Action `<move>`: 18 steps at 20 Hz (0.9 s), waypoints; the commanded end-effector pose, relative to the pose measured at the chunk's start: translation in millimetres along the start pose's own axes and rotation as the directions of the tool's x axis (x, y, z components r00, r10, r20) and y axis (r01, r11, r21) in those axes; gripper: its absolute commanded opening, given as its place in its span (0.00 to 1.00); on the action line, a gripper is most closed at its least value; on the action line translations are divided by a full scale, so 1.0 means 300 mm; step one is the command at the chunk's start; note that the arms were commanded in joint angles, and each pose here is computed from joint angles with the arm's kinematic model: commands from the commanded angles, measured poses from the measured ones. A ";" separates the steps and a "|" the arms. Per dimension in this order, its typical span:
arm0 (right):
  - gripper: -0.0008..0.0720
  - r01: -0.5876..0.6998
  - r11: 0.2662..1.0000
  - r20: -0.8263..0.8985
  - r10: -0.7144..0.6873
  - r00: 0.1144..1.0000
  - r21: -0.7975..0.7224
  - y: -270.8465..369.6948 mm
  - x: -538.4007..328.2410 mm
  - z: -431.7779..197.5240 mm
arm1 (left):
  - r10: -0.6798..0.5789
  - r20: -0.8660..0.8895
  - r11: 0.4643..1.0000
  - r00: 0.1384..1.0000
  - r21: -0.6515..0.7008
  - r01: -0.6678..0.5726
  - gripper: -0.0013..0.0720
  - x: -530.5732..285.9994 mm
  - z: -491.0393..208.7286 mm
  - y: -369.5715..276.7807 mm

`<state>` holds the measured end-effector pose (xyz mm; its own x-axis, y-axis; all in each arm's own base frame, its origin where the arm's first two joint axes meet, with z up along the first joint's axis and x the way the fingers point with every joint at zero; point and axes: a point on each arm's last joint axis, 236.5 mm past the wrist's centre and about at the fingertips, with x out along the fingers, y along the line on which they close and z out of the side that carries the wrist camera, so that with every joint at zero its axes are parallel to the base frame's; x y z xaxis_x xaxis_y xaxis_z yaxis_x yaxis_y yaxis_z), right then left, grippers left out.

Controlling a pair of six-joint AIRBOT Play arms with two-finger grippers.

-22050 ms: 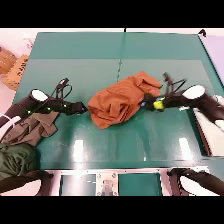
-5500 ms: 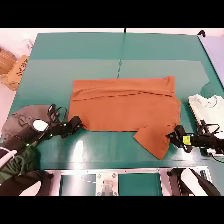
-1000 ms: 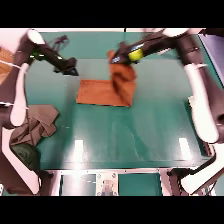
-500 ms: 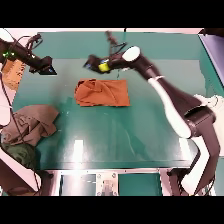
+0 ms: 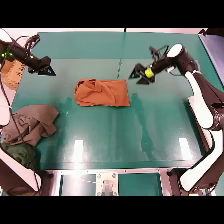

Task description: Fold the shirts.

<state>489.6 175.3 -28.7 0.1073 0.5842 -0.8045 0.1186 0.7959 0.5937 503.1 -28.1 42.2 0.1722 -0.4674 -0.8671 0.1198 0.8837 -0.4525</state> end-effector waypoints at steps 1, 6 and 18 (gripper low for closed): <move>0.82 -0.079 0.994 -0.046 0.083 0.996 0.076 -0.040 0.176 -0.070 | 0.000 0.001 1.000 1.000 0.001 0.000 0.05 -0.002 0.001 -0.001; 0.68 -0.246 0.965 -0.082 0.253 0.964 0.091 0.086 0.336 -0.114 | 0.002 -0.004 1.000 1.000 0.003 -0.002 0.05 -0.001 -0.003 0.001; 0.03 -0.306 0.928 0.479 0.372 0.795 -0.213 0.354 -0.850 0.222 | -0.004 -0.029 1.000 1.000 0.003 0.004 0.05 -0.002 -0.023 -0.004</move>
<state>543.8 172.1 170.4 0.4393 0.7855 -0.4359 -0.1539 0.5439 0.8249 498.1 -28.6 41.8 0.1515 -0.4686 -0.8703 0.1233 0.8825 -0.4538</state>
